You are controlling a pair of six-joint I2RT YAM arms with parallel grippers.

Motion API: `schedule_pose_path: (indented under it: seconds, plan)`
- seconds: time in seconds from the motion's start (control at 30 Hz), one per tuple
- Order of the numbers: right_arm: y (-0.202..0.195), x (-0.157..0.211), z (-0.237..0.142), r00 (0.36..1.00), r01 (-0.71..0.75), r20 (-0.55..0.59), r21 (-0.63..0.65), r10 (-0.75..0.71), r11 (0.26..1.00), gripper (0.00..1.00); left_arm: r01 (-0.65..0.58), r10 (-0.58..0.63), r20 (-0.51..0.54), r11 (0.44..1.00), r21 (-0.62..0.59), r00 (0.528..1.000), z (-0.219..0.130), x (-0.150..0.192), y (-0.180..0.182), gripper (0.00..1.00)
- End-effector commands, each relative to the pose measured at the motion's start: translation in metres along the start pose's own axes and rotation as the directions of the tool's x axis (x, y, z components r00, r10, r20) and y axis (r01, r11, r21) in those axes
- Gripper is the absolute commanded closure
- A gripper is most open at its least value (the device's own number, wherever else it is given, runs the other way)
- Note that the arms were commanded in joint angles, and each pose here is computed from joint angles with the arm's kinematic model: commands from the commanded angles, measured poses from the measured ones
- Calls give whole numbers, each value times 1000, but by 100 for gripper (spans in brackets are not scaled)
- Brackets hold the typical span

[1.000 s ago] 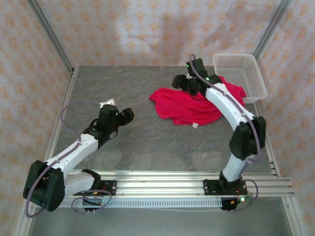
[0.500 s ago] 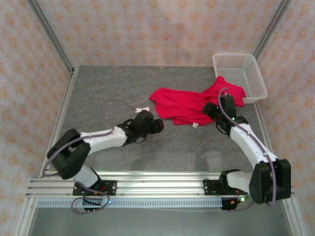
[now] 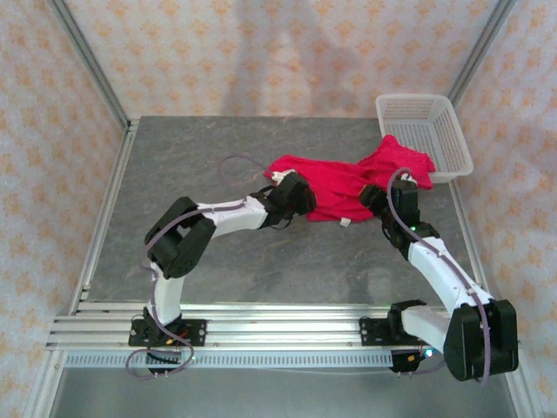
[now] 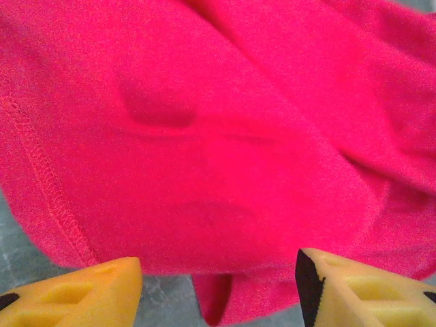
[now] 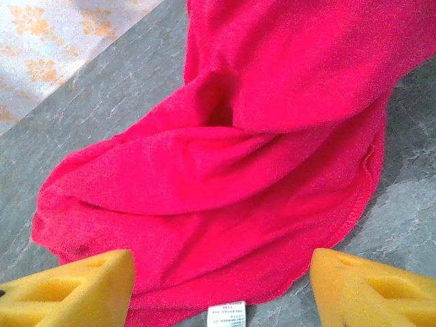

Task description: Fold the inside-out t-shirt

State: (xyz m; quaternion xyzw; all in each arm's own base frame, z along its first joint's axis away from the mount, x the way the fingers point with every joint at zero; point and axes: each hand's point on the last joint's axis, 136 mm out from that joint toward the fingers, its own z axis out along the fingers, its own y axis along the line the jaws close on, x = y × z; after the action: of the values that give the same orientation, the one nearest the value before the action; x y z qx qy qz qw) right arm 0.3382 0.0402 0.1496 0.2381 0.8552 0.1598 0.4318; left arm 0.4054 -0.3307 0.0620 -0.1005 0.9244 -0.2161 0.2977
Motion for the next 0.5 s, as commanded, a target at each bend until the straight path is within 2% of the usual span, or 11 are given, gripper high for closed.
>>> schedule_pose_path:
  seconds: [0.0,0.03,0.1,0.13,0.2,0.33,0.47]
  plan:
    - [-10,-14,-5,998,-17,57,66,13,998,30,-13,12,-6,995,-104,1000,8,0,14,37]
    - [-13,-16,-7,998,-21,67,82,16,996,28,-17,16,-11,993,-113,1000,11,1,15,37]
    - [-20,-20,-10,996,-27,83,119,17,993,27,-28,26,-17,991,-128,1000,17,1,16,49]
    - [-25,-23,-12,995,-31,93,143,18,989,25,-35,33,-21,990,-135,999,19,1,16,62]
    - [-34,-29,-16,994,-42,111,189,21,981,24,-49,47,-14,984,-170,999,14,-3,20,100]
    - [-43,-39,-24,992,-44,127,236,14,971,22,-46,61,47,961,-272,997,-27,-27,39,100]
    - [-34,-40,-27,994,-25,109,195,3,980,22,11,35,121,934,-356,992,-87,-51,78,100]
